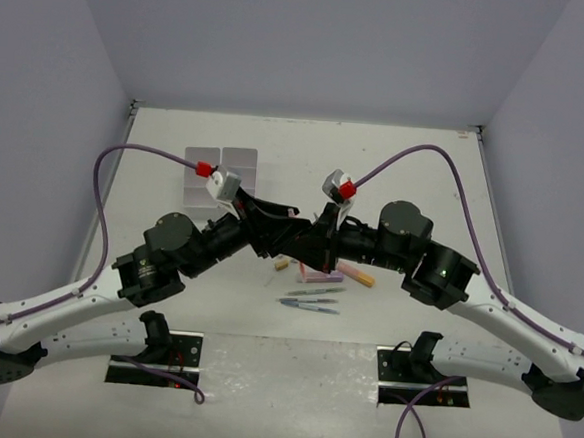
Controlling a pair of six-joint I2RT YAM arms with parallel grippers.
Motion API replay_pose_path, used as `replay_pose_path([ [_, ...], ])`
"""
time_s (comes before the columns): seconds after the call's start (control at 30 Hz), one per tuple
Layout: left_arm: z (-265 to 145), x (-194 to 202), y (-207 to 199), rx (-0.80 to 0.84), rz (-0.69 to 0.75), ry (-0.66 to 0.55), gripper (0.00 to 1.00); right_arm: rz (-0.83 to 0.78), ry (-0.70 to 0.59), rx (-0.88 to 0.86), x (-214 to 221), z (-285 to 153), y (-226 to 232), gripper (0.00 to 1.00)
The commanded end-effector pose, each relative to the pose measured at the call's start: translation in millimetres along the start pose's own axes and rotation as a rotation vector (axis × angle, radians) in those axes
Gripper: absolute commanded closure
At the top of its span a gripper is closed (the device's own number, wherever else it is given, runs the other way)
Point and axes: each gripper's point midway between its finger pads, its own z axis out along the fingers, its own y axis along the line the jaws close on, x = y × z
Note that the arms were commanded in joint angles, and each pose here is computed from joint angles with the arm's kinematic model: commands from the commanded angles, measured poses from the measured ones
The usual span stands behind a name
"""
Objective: Sort the stationery into containers
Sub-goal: Place the pen in the storage box.
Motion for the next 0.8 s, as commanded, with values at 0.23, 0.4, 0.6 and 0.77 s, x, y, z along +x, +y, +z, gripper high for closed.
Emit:
replay_pose_path([
  [0.23, 0, 0, 7, -0.047, 0.065, 0.039, 1.00, 0.000, -0.083, 0.003, -13, -2, 3, 1.00],
  [0.4, -5, -16, 62, -0.370, 0.152, 0.010, 1.00, 0.042, -0.035, 0.085, 16, -6, -17, 0.01],
  [0.6, -10, -59, 147, -0.822, 0.229, -0.076, 1.00, 0.079, -0.087, 0.308, 42, -55, -53, 0.01],
  [0.77, -6, -82, 238, -1.103, 0.254, -0.117, 1.00, 0.095, -0.153, 0.372, 46, -95, -57, 0.01],
])
